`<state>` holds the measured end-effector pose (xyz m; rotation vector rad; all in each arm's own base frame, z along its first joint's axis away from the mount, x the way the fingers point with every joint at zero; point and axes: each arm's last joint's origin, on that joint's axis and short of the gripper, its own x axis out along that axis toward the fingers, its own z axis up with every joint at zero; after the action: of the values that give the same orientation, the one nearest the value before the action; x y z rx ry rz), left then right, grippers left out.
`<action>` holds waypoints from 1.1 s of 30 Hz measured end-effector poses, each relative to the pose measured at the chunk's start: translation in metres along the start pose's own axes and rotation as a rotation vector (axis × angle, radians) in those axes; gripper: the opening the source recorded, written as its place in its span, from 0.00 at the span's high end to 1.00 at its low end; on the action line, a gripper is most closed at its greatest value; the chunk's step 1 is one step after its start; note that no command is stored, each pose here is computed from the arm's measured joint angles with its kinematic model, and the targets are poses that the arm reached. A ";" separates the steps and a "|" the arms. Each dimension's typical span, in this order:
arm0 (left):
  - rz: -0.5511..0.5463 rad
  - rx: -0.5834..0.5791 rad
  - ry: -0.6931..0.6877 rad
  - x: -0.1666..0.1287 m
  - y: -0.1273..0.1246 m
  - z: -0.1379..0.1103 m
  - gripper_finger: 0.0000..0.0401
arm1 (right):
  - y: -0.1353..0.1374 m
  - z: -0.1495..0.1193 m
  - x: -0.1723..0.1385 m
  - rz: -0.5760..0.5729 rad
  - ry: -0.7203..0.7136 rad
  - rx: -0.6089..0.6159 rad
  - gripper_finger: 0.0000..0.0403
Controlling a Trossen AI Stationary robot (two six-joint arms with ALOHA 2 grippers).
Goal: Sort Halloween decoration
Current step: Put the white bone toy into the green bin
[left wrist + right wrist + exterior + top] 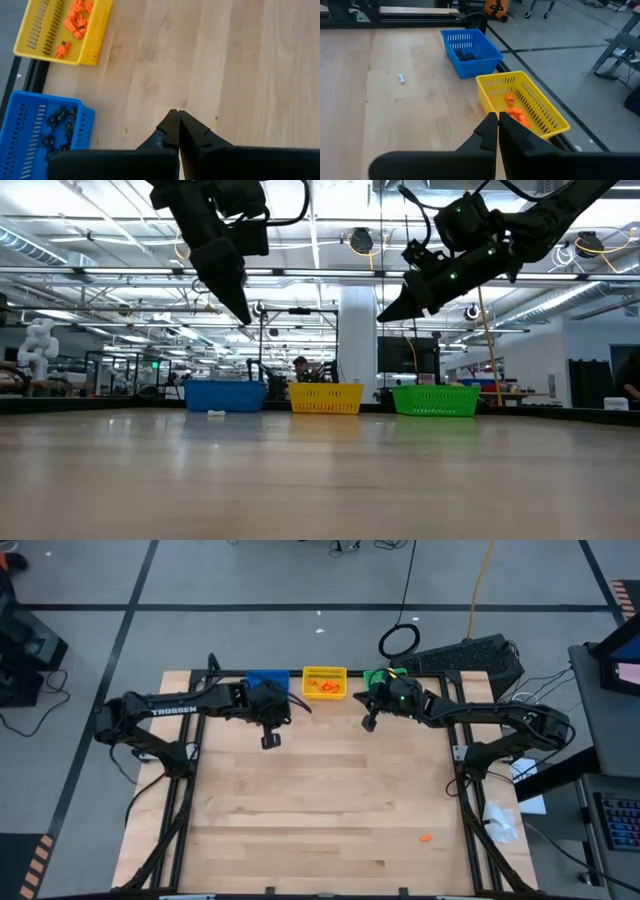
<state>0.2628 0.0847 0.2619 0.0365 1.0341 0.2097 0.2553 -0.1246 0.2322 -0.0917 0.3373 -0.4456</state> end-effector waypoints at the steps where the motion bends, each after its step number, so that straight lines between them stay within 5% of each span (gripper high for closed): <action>1: -0.003 0.006 -0.001 0.000 -0.002 0.000 1.00 | 0.000 0.000 0.000 0.000 -0.001 -0.008 1.00; 14: -0.041 0.011 0.077 -0.001 -0.014 -0.006 1.00 | 0.000 0.001 0.000 0.005 -0.010 -0.029 1.00; 20: -0.068 0.015 0.157 -0.001 -0.030 -0.013 1.00 | 0.002 -0.006 0.001 0.203 0.020 0.028 1.00; 33: -0.038 0.005 0.197 0.032 -0.046 -0.047 1.00 | 0.003 -0.012 -0.008 0.226 0.131 0.060 1.00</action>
<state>0.2460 0.0424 0.2046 0.0008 1.2310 0.1787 0.2458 -0.1184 0.2232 0.0346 0.4573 -0.2379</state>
